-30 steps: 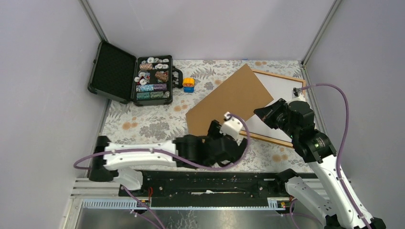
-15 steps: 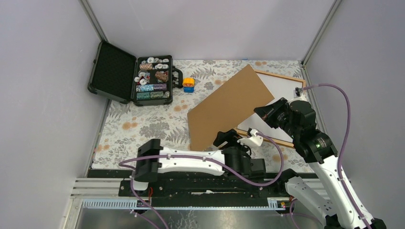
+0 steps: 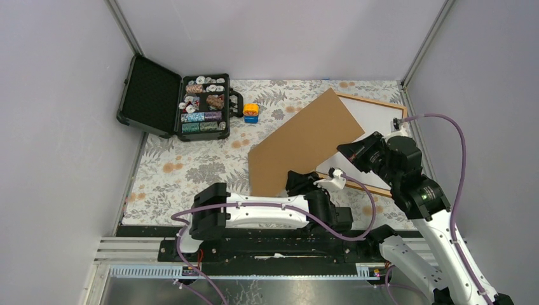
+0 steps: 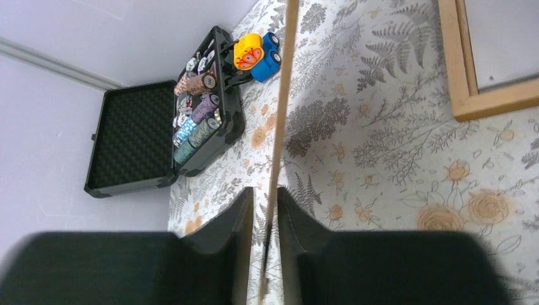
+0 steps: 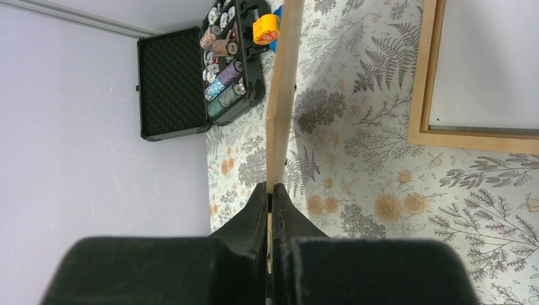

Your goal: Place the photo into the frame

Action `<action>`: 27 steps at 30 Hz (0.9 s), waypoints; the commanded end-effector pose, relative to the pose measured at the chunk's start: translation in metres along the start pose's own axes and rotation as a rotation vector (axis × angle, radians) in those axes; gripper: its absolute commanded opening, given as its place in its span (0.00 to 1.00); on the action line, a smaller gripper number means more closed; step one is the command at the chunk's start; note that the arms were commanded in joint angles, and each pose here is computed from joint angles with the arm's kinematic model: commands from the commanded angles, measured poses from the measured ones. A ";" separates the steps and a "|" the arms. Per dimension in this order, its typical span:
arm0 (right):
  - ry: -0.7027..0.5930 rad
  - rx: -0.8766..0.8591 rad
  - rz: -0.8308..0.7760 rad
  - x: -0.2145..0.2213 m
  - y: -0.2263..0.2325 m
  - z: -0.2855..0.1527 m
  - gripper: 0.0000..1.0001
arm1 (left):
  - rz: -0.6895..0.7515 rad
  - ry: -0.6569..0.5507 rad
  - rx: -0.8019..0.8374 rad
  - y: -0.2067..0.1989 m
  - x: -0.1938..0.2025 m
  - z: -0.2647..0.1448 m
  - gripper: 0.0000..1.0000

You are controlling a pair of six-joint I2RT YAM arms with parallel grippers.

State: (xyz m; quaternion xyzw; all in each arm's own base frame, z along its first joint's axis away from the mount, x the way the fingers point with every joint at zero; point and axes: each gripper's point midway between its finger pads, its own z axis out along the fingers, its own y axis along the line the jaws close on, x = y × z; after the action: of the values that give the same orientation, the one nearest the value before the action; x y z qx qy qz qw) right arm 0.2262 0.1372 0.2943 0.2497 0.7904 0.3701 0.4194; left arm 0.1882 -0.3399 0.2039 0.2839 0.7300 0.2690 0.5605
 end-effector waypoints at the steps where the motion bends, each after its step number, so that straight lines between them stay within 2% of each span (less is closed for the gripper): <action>1: -0.029 -0.156 -0.012 -0.011 0.037 -0.008 0.00 | -0.045 -0.039 -0.035 0.024 -0.018 0.000 0.11; 2: -0.019 -0.163 -0.036 -0.010 0.038 -0.008 0.00 | -0.052 -0.040 -0.034 0.026 -0.018 0.000 0.01; 4: -0.013 -0.175 -0.088 -0.009 0.041 -0.008 0.00 | -0.063 -0.040 -0.031 0.030 -0.020 -0.001 0.00; 5: -0.013 -0.184 -0.115 -0.010 0.043 -0.009 0.06 | -0.071 -0.036 -0.026 0.032 -0.020 -0.001 0.00; 6: -0.016 -0.192 -0.144 -0.011 0.044 -0.011 0.13 | -0.083 -0.034 -0.019 0.035 -0.021 -0.002 0.00; 10: -0.047 -0.219 -0.261 -0.019 0.053 -0.020 0.53 | -0.149 -0.036 0.021 0.048 -0.027 -0.006 0.00; 13: -0.090 -0.244 -0.317 -0.031 0.066 -0.031 0.71 | -0.233 -0.038 0.089 0.062 -0.033 -0.012 0.00; 19: -0.175 -0.278 -0.386 -0.052 0.086 -0.055 0.88 | -0.427 -0.051 0.309 0.079 -0.039 -0.020 0.00; 27: -0.259 -0.320 -0.397 -0.066 0.098 -0.082 0.94 | -0.632 -0.079 0.515 0.111 -0.049 -0.021 0.00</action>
State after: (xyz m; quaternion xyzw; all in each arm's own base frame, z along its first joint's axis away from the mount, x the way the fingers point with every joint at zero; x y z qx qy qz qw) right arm 0.2034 0.1275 0.4128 0.0722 0.7194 0.3737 0.5810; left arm 0.1903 -0.2831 0.2951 0.2060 0.8116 -0.0196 0.5463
